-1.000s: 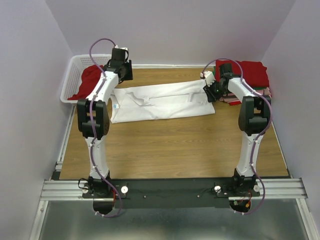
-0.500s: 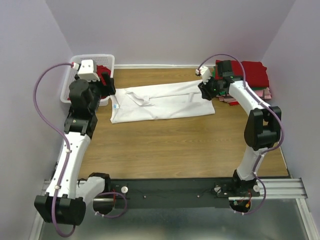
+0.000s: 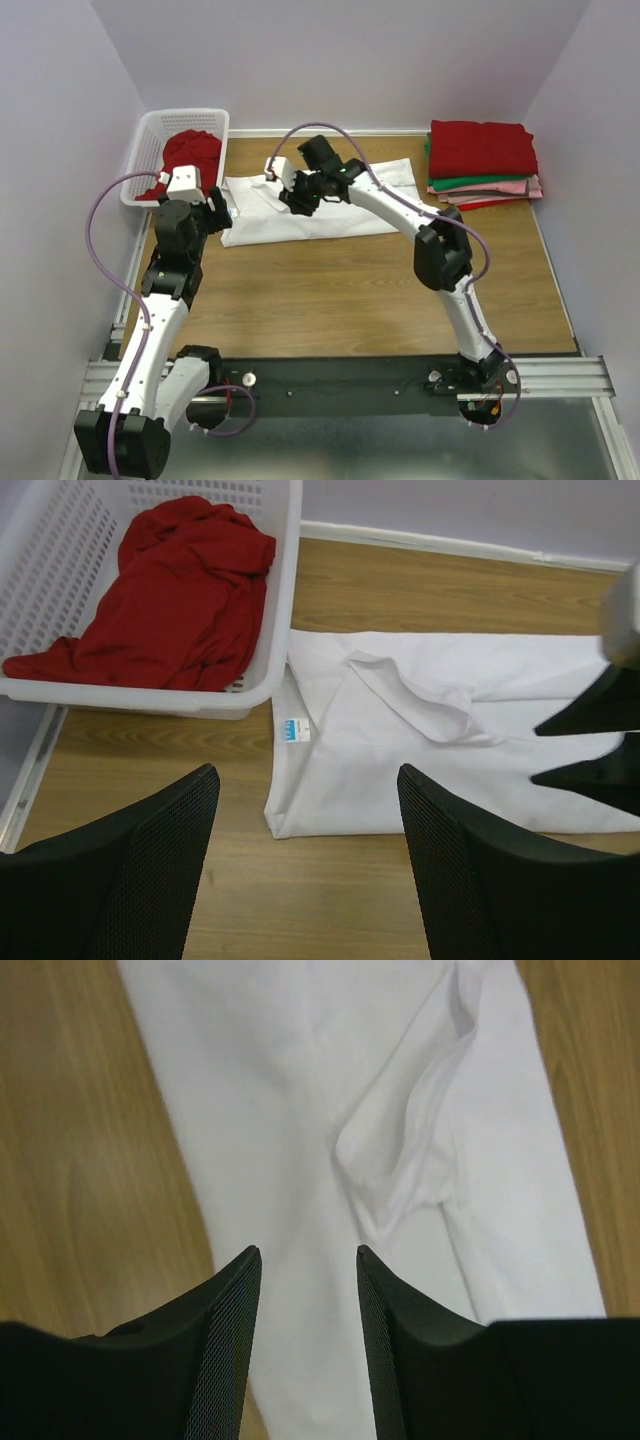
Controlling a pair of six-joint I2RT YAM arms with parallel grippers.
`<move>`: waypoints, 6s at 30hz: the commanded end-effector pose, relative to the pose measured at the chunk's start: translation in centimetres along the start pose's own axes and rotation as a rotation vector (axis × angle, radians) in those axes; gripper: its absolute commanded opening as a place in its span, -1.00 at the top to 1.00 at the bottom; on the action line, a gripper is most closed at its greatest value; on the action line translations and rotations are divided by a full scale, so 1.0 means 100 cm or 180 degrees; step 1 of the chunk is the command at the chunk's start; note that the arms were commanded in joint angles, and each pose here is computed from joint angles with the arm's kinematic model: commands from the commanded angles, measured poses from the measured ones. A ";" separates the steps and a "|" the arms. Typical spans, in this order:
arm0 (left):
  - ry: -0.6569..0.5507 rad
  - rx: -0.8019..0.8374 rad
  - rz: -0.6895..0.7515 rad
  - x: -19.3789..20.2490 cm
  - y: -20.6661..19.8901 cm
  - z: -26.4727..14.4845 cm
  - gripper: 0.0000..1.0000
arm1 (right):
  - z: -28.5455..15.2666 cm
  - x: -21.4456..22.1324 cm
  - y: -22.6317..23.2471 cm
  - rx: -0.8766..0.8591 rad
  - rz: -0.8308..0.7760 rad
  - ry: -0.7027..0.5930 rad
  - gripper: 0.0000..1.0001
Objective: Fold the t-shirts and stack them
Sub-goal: Fold the tshirt
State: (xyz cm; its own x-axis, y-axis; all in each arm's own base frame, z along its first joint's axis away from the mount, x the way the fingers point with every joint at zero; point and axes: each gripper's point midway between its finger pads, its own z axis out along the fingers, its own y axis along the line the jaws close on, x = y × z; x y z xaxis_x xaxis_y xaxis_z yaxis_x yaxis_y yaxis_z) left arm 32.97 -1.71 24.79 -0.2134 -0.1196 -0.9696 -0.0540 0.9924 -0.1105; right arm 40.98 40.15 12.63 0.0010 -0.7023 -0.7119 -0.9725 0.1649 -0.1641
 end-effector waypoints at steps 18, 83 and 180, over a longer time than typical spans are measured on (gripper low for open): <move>-0.0400 -0.0159 -0.0050 -0.034 0.009 -0.011 -0.60 | 0.080 0.017 -0.065 0.1512 0.0258 0.0433 0.38; -0.0348 0.0359 -0.0070 -0.030 -0.020 -0.009 -0.65 | -0.109 0.267 -0.032 0.0684 0.0283 0.1592 -0.18; -0.0505 0.0436 -0.0078 -0.042 -0.024 -0.020 -0.65 | -0.210 0.264 0.209 -0.0708 0.0581 0.1599 0.89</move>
State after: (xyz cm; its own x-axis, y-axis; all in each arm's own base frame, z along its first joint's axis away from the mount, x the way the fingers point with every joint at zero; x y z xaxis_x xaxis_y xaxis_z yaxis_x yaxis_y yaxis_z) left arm 32.21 -3.47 28.73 -0.0889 -0.1418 -0.9859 0.0637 0.9870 -0.1477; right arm 18.21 9.80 3.34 -0.2198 -0.9385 -0.2664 -0.9751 0.2199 0.0296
